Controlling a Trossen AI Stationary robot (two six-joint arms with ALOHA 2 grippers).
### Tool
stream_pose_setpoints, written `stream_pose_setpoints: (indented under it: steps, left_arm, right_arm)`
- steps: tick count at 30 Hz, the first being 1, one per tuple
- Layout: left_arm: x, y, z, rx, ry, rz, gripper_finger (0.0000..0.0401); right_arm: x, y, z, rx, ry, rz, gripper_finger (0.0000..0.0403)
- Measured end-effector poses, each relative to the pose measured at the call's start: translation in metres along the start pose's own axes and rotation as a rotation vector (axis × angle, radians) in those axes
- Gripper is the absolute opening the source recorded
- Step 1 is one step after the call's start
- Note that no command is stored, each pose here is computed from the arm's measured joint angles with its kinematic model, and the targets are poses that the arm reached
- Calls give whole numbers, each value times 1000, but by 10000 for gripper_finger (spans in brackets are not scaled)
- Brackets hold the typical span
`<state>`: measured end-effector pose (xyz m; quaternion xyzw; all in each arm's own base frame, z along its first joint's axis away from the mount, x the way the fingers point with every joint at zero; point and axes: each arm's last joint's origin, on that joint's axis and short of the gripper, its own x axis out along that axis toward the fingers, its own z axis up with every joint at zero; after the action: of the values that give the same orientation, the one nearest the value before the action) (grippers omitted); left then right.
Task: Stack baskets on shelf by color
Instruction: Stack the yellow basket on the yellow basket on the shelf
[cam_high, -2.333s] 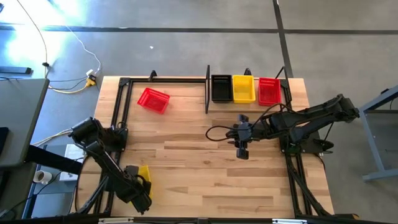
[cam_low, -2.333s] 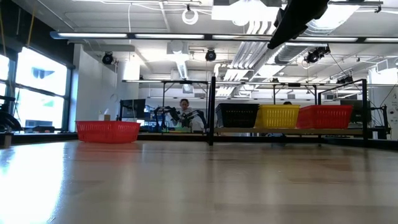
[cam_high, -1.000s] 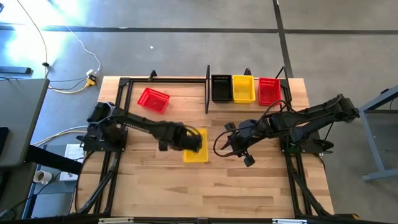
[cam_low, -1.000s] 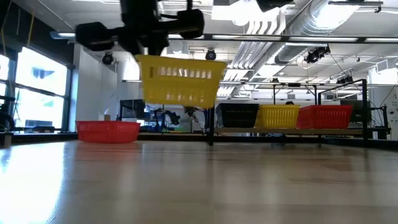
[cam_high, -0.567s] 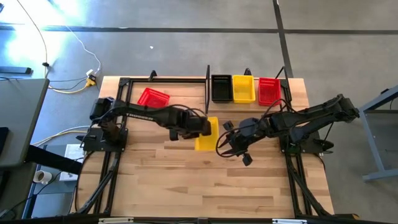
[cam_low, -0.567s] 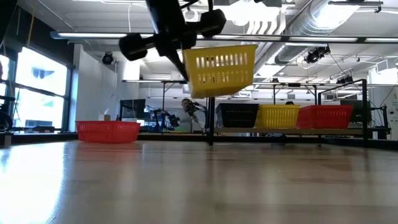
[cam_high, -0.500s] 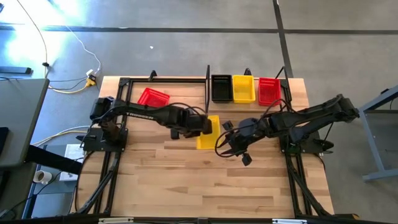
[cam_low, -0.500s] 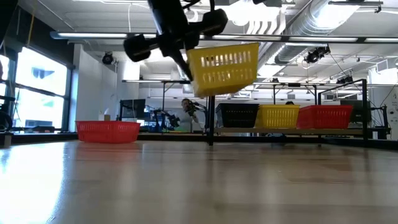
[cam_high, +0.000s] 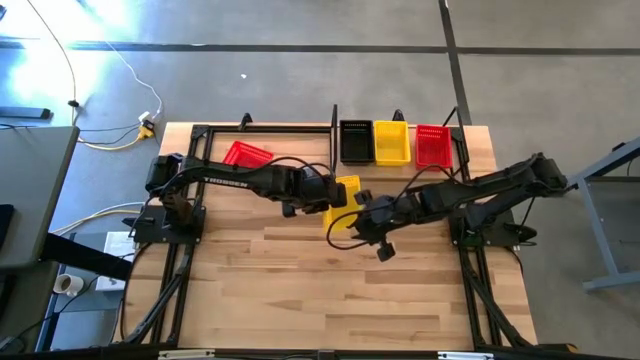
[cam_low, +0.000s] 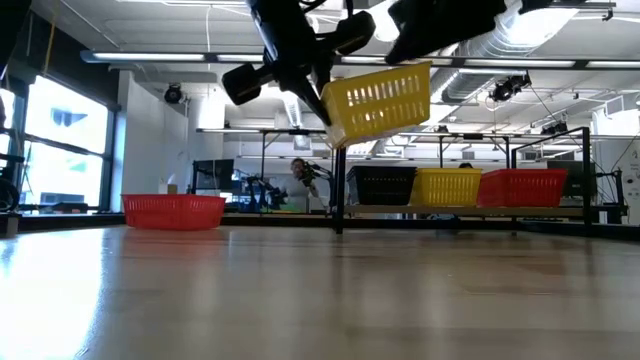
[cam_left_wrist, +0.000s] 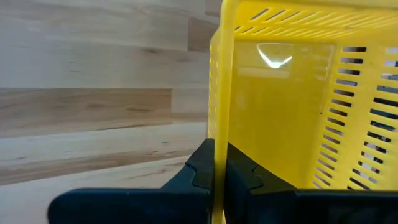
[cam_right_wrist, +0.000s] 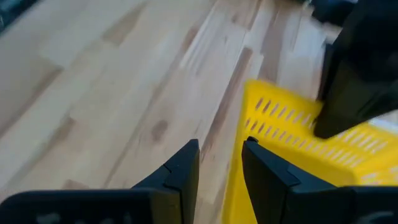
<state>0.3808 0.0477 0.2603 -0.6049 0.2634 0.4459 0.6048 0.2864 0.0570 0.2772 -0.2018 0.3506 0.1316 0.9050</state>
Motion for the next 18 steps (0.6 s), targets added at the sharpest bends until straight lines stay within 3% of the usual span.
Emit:
stream_pose_setpoints:
  steps: [11, 18]
  left_arm:
    - [0, -2, 1, 38, -23, -16, 0]
    - [0, -2, 1, 82, -48, -18, 2]
  right_arm:
    - [20, -5, -14, 42, 134, 0, 101]
    - [20, -7, -16, 119, 146, -21, 10]
